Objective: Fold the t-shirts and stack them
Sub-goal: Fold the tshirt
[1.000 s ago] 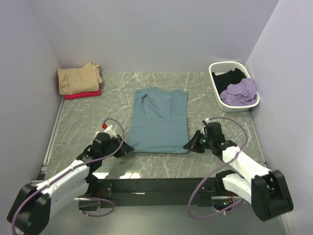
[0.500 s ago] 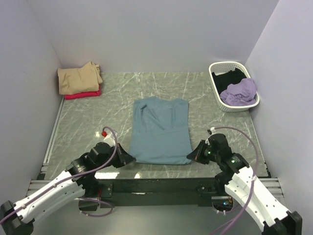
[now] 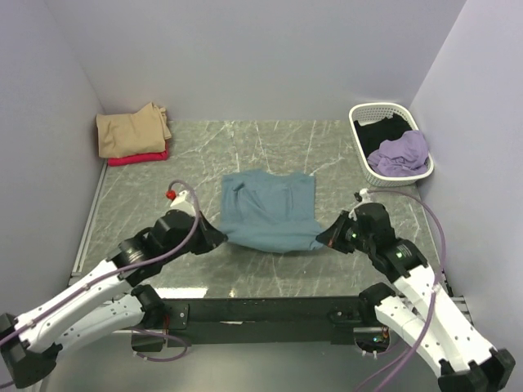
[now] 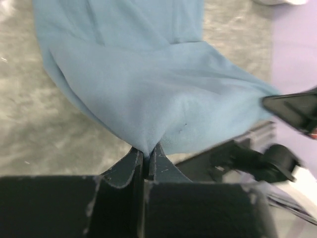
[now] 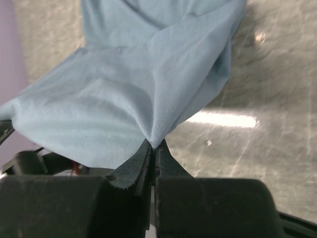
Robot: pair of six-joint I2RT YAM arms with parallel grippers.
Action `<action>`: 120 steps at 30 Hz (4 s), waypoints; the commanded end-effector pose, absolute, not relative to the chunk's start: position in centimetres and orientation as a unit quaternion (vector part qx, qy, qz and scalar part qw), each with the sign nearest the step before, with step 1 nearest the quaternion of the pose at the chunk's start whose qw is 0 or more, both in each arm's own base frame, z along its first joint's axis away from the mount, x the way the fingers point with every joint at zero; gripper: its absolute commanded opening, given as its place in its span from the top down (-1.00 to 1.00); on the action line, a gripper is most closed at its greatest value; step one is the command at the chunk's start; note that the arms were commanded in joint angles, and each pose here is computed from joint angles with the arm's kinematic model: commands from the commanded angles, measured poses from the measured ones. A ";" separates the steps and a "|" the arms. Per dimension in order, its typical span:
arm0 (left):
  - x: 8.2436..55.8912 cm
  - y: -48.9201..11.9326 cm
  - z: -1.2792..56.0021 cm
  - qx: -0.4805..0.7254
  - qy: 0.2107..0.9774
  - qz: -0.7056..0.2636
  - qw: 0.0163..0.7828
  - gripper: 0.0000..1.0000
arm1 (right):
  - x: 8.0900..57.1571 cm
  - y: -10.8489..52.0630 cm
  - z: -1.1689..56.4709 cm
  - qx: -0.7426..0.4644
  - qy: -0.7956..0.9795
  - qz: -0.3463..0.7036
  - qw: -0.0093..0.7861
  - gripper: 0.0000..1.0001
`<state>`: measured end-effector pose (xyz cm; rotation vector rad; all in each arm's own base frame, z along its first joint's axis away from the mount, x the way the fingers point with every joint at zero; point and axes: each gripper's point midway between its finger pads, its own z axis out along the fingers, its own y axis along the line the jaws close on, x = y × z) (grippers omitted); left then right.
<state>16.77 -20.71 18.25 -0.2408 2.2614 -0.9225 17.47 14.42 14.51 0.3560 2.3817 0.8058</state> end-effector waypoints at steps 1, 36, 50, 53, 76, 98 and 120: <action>19.4 -21.2 19.1 -0.076 0.861 -0.324 0.385 0.98 | 21.5 14.4 17.4 0.108 0.886 0.276 0.357 1.00; 46.4 -21.6 14.7 -0.077 0.863 -0.252 0.430 0.98 | 46.8 14.7 12.2 0.119 0.919 0.199 0.320 0.83; 52.5 -22.6 13.3 -0.033 0.846 -0.279 0.453 -0.48 | 52.9 7.0 11.8 0.211 0.896 0.121 0.372 0.40; 53.6 -21.8 15.6 -0.024 0.840 -0.254 0.479 -0.55 | 53.0 6.6 14.2 0.196 0.880 0.122 0.414 -0.65; 48.4 -31.0 12.6 0.093 0.774 -0.537 0.323 -0.59 | 48.3 17.8 9.0 0.038 0.904 0.328 0.271 -0.58; 54.2 -27.8 7.0 0.068 0.807 -0.472 0.348 -0.61 | 50.3 8.9 3.4 0.189 0.941 0.113 0.259 -0.66; 53.3 -25.9 17.6 0.088 0.771 -0.451 0.442 -0.75 | 45.3 10.1 11.8 0.122 0.922 0.178 0.322 -0.71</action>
